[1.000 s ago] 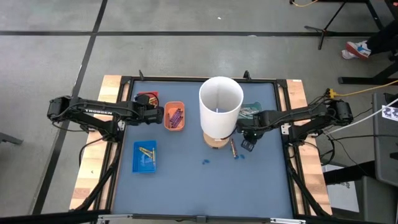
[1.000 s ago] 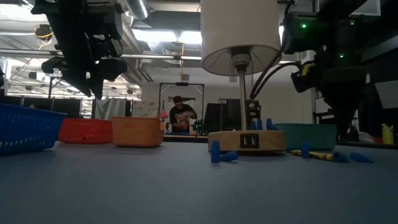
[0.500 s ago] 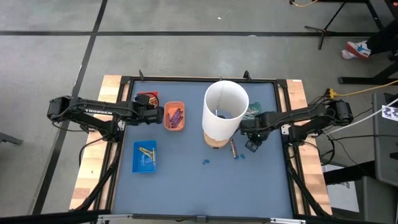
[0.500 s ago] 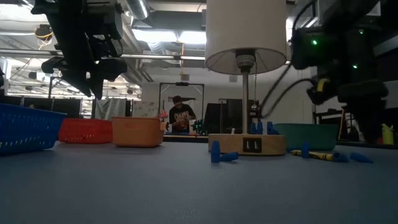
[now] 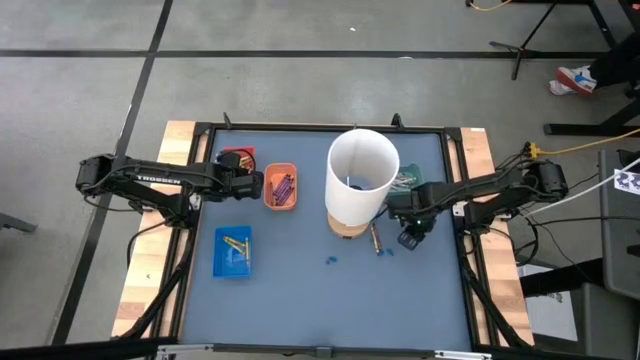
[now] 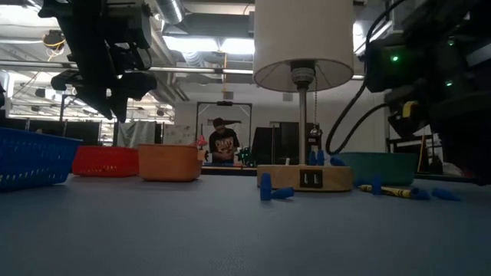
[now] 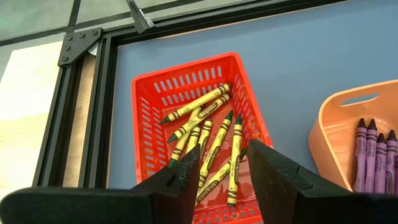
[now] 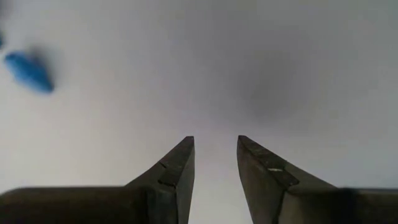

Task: Sort crayons
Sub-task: Put the violet crayon into the orange bin

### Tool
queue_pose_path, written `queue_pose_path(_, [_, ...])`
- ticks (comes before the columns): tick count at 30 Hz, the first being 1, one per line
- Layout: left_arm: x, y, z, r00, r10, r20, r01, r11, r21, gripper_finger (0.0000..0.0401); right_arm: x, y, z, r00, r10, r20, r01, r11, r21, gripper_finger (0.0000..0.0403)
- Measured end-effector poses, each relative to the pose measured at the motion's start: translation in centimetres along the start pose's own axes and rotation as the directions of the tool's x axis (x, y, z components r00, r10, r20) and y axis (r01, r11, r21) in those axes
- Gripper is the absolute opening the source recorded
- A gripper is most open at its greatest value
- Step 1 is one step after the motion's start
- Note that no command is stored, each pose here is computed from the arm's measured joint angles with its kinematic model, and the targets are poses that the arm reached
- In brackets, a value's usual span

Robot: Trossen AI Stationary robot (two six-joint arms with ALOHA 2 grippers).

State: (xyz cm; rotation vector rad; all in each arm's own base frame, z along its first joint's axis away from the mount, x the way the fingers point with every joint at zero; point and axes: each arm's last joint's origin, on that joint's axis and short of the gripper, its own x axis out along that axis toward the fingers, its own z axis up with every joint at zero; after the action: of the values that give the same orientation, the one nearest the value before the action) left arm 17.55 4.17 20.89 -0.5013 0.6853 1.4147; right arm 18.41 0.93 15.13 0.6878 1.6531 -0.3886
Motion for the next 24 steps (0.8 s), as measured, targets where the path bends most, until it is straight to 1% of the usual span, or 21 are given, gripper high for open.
queue_pose_path(6, [0.0,0.0,0.0,1.0,0.0,0.0,0.0,1.0,0.0,0.0118,0.5,1.6,-1.6,1.0,-0.012,-0.027,0.008,0.992,-0.129,0.0117])
queue_pose_path(10, [0.0,0.0,0.0,1.0,-0.002,0.0,0.002,1.0,0.001,0.0118,0.9,2.7,-2.6,1.0,-0.023,-0.014,0.02,0.985,-0.171,0.0117])
queue_pose_path(12, [-0.1,0.0,-0.1,1.0,-0.005,0.001,0.005,1.0,0.004,0.0118,1.1,3.3,-2.9,1.0,-0.007,0.015,0.01,0.984,-0.18,0.0117])
queue_pose_path(15, [-0.2,-0.1,-0.2,1.0,-0.01,0.001,0.01,1.0,0.008,0.0118,1.2,4.5,-2.9,0.995,0.06,0.074,-0.045,0.98,-0.192,0.0117])
queue_pose_path(19, [-0.3,-0.1,-0.3,1.0,-0.016,0.002,0.016,1.0,0.014,0.0118,1.1,5.9,-2.6,0.971,0.148,0.19,-0.106,0.971,-0.214,0.0117])
queue_pose_path(21, [-0.3,-0.1,-0.3,1.0,-0.017,0.002,0.017,1.0,0.016,0.0118,1.1,6.4,-2.5,0.955,0.167,0.243,-0.114,0.969,-0.22,0.0117])
queue_pose_path(24, [-0.3,-0.1,-0.3,1.0,-0.017,0.002,0.017,1.0,0.015,0.0118,1.0,6.7,-2.3,0.934,0.16,0.32,-0.091,0.971,-0.221,0.0117])
